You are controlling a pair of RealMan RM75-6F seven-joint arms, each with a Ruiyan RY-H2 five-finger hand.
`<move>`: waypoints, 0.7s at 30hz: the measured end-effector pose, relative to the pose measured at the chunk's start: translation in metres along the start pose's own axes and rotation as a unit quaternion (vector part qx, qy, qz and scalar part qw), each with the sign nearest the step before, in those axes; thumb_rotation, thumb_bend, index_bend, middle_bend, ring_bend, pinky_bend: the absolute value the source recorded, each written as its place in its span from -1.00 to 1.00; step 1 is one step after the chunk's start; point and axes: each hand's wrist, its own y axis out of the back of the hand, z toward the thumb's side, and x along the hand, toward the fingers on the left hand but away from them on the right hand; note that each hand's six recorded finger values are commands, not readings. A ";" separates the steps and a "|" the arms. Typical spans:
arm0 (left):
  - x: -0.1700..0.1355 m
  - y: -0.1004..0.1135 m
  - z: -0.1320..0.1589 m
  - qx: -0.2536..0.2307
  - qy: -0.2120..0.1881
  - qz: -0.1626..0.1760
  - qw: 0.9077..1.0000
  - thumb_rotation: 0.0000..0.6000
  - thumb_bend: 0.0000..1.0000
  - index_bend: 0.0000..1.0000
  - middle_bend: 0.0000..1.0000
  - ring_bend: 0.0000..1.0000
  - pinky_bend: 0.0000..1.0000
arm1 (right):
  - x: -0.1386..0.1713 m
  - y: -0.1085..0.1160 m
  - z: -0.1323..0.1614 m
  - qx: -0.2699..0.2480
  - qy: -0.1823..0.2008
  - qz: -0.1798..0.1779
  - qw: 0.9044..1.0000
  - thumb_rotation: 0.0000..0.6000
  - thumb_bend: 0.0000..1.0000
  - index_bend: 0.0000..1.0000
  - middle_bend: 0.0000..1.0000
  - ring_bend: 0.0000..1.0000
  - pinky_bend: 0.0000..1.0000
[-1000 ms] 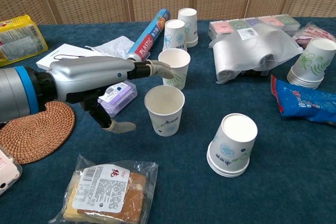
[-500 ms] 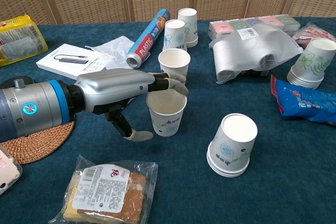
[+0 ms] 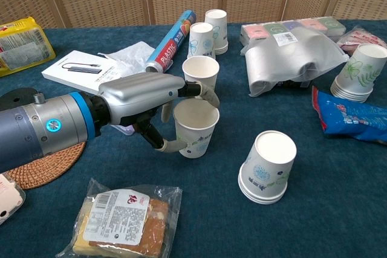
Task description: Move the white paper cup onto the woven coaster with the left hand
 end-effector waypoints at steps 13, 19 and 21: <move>-0.014 0.020 -0.015 -0.004 0.005 0.032 0.999 1.00 -0.26 -0.40 -0.50 -0.38 0.06 | -0.003 -0.006 0.006 0.003 0.006 0.006 1.000 1.00 -0.49 -1.00 -1.00 -1.00 -1.00; -0.009 0.012 -0.015 -0.015 0.005 0.025 1.000 1.00 -0.26 -0.33 -0.42 -0.36 0.11 | -0.005 -0.007 0.006 0.001 0.004 0.006 1.000 1.00 -0.49 -1.00 -1.00 -1.00 -1.00; -0.010 0.015 -0.015 -0.015 0.003 0.034 0.999 1.00 -0.26 -0.33 -0.42 -0.35 0.11 | -0.005 -0.006 0.005 0.002 0.002 0.006 1.000 1.00 -0.49 -1.00 -1.00 -1.00 -1.00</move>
